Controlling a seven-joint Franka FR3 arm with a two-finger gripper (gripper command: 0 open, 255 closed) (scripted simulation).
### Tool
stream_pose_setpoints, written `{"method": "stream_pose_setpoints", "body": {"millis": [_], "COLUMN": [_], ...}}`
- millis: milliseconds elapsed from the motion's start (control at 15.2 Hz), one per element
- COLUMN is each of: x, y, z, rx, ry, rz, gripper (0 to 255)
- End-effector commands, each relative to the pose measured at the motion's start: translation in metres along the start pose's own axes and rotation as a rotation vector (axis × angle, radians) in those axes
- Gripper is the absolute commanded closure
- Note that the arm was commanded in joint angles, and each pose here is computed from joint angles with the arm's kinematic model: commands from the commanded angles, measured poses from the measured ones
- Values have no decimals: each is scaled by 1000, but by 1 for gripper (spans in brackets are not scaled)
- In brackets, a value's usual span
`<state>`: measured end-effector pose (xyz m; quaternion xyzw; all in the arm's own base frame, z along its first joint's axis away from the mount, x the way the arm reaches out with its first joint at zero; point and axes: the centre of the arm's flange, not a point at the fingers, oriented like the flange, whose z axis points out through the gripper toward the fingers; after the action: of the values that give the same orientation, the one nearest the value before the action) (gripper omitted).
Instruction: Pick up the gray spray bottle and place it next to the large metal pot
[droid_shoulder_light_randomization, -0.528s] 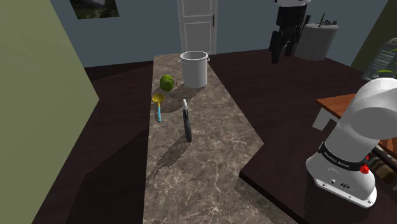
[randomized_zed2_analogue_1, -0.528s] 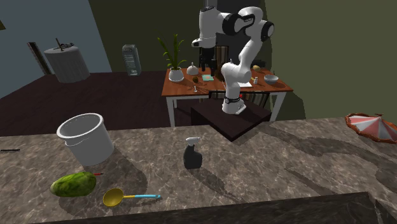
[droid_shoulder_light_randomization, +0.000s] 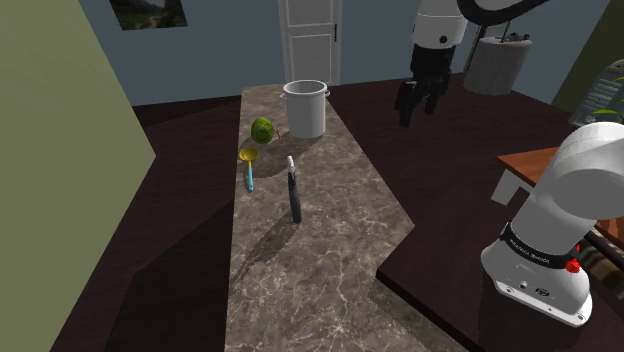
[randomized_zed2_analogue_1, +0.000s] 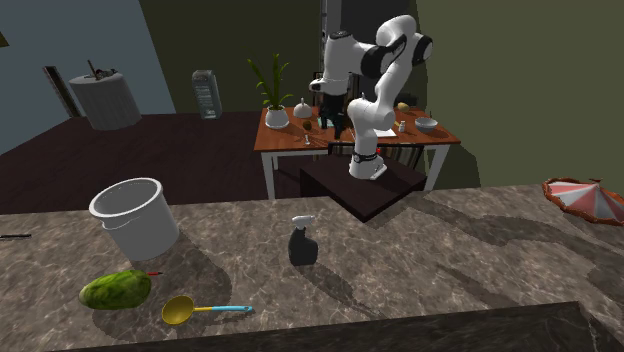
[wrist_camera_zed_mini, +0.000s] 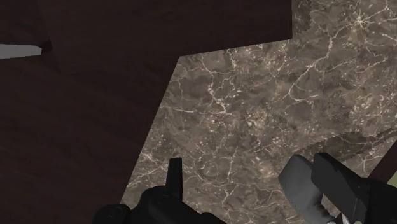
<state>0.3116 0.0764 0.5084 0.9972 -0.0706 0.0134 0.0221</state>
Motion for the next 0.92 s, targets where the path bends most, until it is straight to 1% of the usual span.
{"method": "stream_pose_setpoints", "body": {"millis": [0, 396, 858], "x": [0, 11, 36], "y": [-20, -77, -141], "z": [19, 72, 133], "rx": [-4, -19, -38], "ry": [35, 132, 245], "rz": [30, 111, 206], "gripper": [0, 0, 0]}}
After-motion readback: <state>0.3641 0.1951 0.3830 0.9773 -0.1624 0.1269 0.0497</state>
